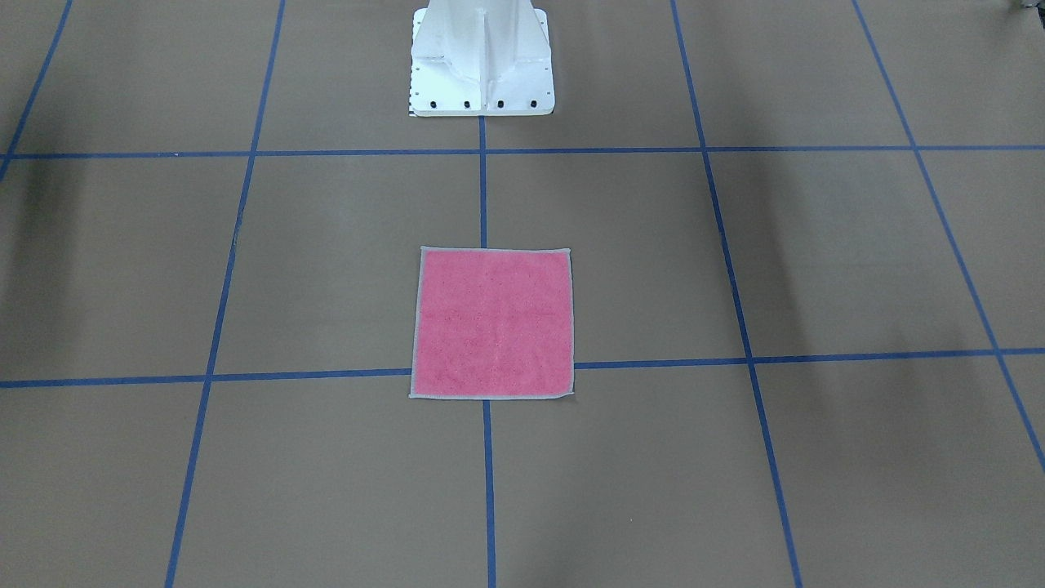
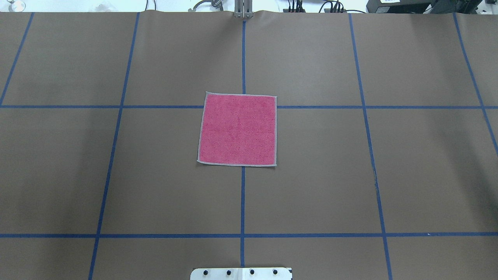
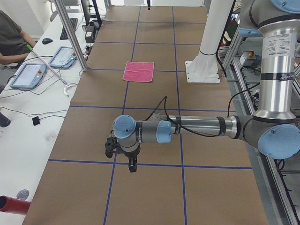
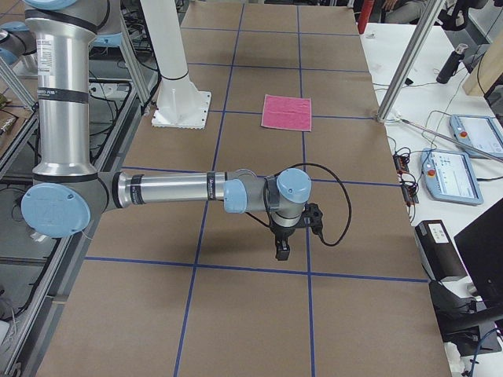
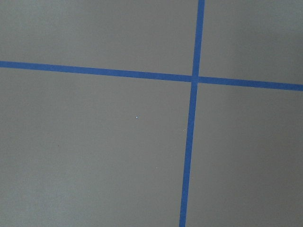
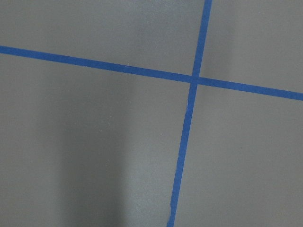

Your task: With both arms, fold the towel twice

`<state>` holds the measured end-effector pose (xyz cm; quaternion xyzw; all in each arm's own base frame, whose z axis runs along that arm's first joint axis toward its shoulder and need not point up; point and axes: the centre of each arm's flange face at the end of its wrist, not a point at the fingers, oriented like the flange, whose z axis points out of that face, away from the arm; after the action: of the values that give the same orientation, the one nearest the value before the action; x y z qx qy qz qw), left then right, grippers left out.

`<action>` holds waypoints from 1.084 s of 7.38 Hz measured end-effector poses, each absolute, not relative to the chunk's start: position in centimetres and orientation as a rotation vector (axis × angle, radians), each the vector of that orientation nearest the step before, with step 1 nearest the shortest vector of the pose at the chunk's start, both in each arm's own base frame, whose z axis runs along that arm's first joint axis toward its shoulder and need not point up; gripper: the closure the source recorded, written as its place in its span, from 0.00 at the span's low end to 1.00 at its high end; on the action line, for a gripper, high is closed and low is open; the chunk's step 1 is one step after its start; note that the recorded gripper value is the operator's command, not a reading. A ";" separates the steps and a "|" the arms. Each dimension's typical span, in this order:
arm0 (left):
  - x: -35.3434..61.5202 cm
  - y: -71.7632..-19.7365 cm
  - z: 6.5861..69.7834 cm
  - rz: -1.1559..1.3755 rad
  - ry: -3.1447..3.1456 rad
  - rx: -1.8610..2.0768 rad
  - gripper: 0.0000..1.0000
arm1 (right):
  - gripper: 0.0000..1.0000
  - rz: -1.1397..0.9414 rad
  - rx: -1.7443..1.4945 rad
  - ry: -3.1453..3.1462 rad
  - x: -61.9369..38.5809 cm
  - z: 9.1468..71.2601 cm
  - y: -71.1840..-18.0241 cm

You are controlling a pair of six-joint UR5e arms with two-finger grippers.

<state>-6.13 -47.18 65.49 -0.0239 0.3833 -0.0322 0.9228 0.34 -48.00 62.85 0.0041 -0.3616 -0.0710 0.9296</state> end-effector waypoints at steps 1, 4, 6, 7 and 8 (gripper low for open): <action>-6.1 -47.1 65.4 -0.065 0.789 -0.044 0.00 | 0.00 -0.145 0.008 -0.741 0.3 62.9 -48.0; -6.1 -46.9 65.2 -0.058 0.788 -0.023 0.00 | 0.00 -0.145 0.008 -0.745 0.3 62.8 -48.0; -5.8 -46.7 65.3 -0.048 0.786 -0.023 0.00 | 0.00 -0.140 0.004 -0.766 0.2 62.8 -47.9; -5.6 -46.6 65.4 -0.041 0.787 -0.016 0.00 | 0.00 -0.137 0.001 -0.771 0.2 62.9 -47.8; -5.5 -46.5 65.4 -0.034 0.790 -0.005 0.00 | 0.00 -0.135 -0.001 -0.773 0.1 63.0 -47.8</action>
<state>-5.55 -46.47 65.43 -0.0026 0.3848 -0.0167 0.9229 0.12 -47.77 63.02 -0.0006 -0.3766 -0.0659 0.9240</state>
